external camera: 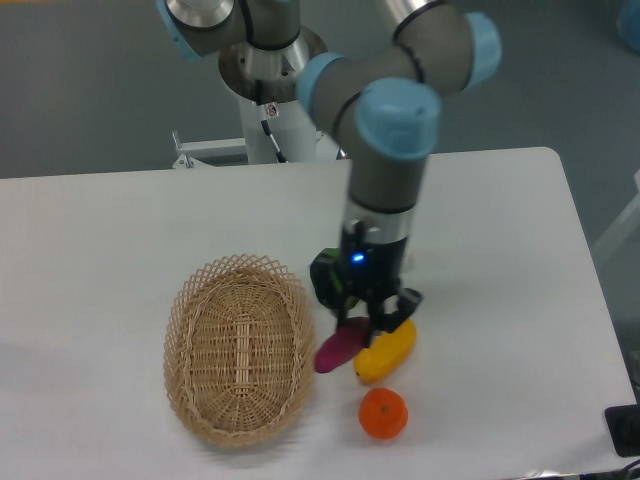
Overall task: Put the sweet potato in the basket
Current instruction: 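Carry the held sweet potato over to the wicker basket, then lower the sweet potato into the basket and open the gripper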
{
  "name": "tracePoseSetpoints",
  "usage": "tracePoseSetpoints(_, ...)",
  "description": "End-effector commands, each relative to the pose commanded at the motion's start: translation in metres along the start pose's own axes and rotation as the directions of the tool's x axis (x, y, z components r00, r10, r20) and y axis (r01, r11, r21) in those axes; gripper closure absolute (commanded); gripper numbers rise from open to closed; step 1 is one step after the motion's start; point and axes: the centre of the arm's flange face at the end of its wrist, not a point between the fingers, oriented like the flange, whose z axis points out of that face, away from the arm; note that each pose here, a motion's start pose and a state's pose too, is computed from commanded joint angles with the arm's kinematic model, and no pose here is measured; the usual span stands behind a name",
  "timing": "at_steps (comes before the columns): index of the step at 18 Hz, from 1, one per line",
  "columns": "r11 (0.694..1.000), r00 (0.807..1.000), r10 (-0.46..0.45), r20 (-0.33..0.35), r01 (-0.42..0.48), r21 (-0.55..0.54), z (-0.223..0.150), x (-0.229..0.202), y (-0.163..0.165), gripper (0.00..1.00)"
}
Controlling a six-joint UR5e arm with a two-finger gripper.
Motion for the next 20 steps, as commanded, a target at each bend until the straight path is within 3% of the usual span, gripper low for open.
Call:
tracePoseSetpoints(7,0.998,0.998,-0.013,-0.055,0.01,-0.064,0.052,0.055,-0.019,0.74)
tracePoseSetpoints(10,0.988,0.999,0.046,-0.009,-0.047,-0.149,0.075,0.079,-0.026,0.73)
tracePoseSetpoints(20,0.985,0.999,0.054,-0.007,-0.055,-0.164,0.095,0.085,-0.027,0.73)
